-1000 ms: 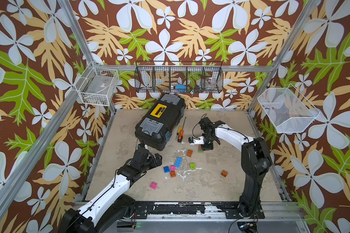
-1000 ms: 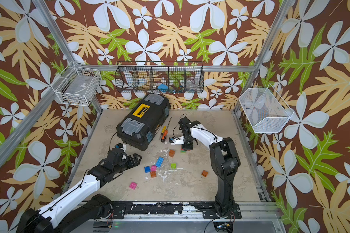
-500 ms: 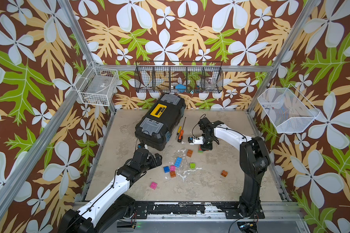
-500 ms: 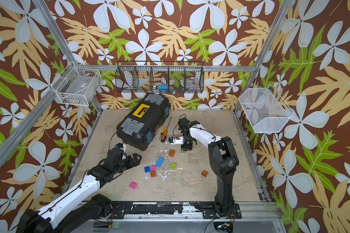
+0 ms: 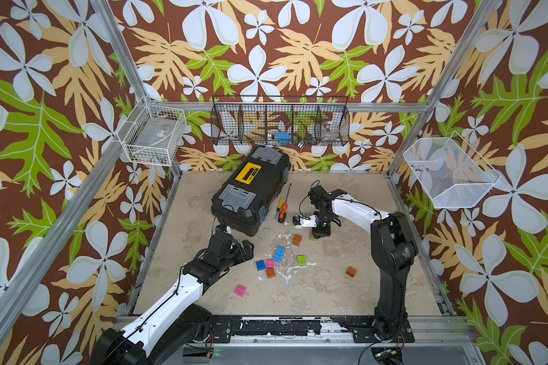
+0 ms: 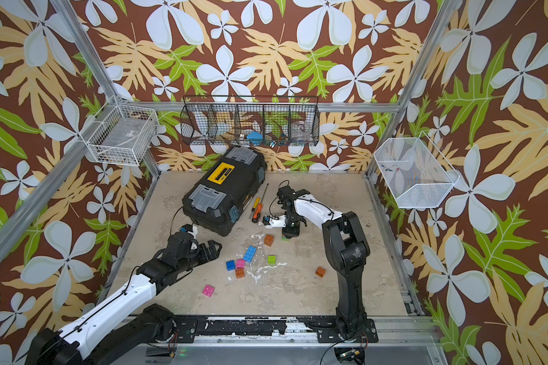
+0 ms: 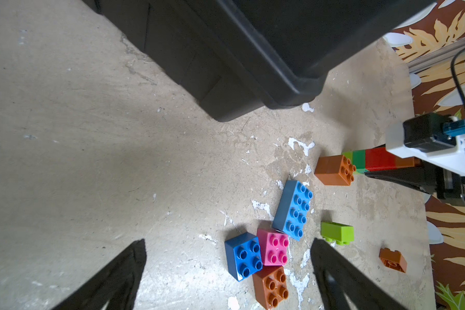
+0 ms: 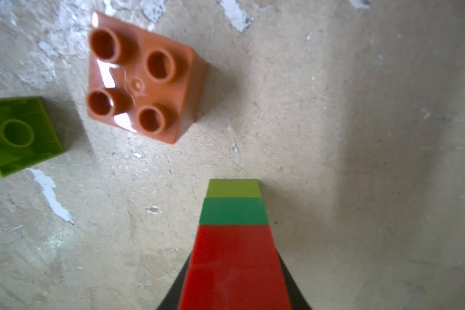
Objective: Assemble the letter h with lego
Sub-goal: Assemble the lego brick with the lego brick.
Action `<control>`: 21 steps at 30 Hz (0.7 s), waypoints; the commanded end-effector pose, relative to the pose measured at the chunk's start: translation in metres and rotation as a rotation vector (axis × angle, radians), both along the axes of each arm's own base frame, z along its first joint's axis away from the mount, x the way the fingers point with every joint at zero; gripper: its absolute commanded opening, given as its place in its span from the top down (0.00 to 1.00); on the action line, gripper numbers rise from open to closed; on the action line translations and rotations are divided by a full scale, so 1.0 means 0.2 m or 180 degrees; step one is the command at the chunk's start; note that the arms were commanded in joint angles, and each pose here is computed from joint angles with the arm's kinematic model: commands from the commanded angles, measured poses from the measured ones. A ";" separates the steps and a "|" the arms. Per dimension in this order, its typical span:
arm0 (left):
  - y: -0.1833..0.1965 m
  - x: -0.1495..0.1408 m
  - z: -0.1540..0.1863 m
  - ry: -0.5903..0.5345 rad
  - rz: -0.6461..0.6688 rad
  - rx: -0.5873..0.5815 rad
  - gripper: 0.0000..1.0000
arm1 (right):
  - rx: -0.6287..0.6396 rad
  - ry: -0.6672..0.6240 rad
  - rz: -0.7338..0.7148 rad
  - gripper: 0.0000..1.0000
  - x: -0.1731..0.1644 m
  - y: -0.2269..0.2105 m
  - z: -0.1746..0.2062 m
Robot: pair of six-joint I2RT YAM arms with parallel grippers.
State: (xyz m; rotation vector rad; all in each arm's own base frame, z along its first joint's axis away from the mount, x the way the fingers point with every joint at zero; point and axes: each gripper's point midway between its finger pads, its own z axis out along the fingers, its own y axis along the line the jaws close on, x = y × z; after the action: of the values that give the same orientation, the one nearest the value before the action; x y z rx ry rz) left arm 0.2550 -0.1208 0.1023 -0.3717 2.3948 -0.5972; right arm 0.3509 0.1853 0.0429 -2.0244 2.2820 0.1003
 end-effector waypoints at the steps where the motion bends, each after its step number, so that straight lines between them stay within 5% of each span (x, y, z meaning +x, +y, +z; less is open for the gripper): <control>1: -0.01 0.01 0.02 -0.0050 -0.0018 -0.0012 0.00 | 0.0023 0.0412 -0.0013 0.98 -0.17 0.02 0.03; 12: 0.00 0.01 0.03 -0.0066 0.0002 0.0008 0.00 | 0.0082 0.0415 -0.0437 0.86 -0.25 0.03 0.07; 21: 0.02 0.01 0.04 -0.0099 0.0051 0.0038 0.00 | -0.0241 0.0183 -0.0637 0.85 -0.21 -0.04 0.00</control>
State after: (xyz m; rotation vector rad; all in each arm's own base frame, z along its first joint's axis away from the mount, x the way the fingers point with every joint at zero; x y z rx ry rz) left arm 0.2558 -0.1180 0.1067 -0.3766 2.3736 -0.5871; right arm 0.3034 0.1857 0.0457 -1.8901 2.5020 0.1529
